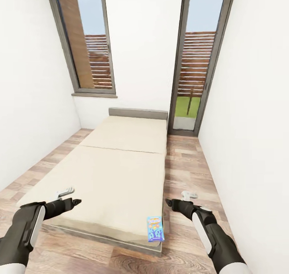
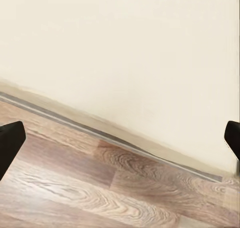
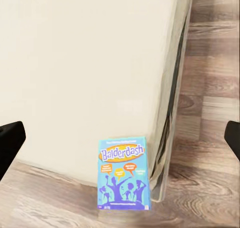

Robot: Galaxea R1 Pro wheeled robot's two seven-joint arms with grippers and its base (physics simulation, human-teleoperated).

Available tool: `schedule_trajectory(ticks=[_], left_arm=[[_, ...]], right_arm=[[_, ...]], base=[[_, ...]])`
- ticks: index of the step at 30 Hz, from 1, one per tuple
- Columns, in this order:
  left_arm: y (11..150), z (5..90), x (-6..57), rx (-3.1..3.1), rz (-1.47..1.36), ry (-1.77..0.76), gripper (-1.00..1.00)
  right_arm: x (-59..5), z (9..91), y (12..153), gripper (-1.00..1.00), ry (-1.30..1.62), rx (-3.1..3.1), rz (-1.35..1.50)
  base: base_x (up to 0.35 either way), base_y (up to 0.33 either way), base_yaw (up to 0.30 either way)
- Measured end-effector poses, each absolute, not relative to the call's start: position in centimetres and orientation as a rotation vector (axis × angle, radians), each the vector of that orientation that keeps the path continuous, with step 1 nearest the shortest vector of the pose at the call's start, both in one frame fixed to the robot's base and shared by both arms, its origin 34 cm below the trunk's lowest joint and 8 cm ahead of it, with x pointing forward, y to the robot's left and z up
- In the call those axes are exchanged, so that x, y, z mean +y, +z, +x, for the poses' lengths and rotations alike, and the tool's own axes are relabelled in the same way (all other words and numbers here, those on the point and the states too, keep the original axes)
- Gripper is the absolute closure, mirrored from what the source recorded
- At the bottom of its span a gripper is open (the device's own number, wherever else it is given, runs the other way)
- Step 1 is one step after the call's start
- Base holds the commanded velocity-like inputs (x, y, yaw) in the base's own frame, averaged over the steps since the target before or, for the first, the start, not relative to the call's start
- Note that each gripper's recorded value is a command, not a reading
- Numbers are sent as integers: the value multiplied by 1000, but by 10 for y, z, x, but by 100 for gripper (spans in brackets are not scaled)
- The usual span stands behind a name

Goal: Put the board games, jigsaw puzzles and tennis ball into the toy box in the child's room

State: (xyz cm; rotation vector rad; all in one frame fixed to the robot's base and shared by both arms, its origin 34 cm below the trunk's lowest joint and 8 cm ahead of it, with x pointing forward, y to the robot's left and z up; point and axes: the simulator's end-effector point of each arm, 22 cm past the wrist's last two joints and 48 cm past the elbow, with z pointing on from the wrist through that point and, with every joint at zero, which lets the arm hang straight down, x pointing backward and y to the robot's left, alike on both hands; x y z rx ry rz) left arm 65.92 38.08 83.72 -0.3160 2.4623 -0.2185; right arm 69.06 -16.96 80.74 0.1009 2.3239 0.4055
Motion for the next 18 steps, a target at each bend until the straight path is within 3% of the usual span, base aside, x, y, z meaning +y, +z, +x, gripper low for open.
schedule_trajectory(ticks=[18], left_arm=[[841, 660, 381, 2455, -315, -218, -100]], right_arm=[[-169, 691, 811, -100, 405, 2316, 100]], base=[[0, 0, -279]])
